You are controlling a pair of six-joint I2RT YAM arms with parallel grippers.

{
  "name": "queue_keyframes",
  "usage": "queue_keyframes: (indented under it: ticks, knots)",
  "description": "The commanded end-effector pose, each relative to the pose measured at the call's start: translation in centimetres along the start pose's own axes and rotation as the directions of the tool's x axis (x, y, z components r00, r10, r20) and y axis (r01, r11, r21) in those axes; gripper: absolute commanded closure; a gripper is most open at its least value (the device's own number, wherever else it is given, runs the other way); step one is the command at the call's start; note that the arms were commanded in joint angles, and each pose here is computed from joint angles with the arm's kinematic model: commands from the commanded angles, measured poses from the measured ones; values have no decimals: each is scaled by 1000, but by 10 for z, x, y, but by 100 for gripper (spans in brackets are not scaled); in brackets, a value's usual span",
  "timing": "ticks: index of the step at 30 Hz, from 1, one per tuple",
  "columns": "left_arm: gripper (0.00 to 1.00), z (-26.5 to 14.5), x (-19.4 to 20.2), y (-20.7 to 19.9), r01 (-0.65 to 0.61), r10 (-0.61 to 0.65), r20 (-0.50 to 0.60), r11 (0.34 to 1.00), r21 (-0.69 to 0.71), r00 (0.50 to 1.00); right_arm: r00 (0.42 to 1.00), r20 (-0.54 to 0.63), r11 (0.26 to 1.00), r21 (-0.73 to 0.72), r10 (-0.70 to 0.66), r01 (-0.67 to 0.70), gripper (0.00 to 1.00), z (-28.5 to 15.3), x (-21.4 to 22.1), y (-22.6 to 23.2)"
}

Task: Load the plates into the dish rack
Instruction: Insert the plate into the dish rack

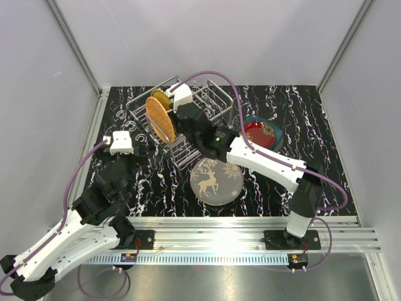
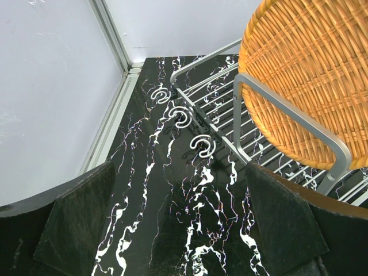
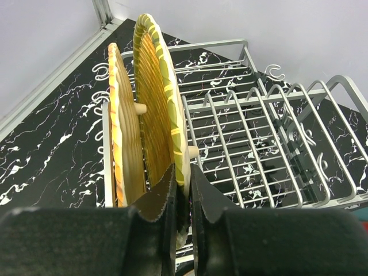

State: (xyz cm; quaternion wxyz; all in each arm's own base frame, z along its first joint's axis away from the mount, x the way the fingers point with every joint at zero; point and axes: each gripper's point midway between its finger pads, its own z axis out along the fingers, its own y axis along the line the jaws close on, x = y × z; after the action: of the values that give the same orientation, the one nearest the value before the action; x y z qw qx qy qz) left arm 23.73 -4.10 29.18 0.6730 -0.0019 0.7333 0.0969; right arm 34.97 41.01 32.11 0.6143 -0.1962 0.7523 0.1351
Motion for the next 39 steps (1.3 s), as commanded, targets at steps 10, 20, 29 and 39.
queue_keyframes:
  ticks: [10,20,29,39]
  knots:
    - [1,0,-16,0,45,-46,31,999,9,998,996,44,997,-32,75,-74,95,-9,-8,14]
    - [1,0,-16,-1,44,-44,31,999,15,999,997,65,999,-13,30,-29,100,-10,10,23]
    - [1,0,-16,-1,42,-42,29,999,12,999,995,96,1000,-10,20,-19,100,-7,2,36]
    - [1,1,-15,-2,41,-41,27,999,14,999,996,84,1000,6,-21,21,100,-7,10,43]
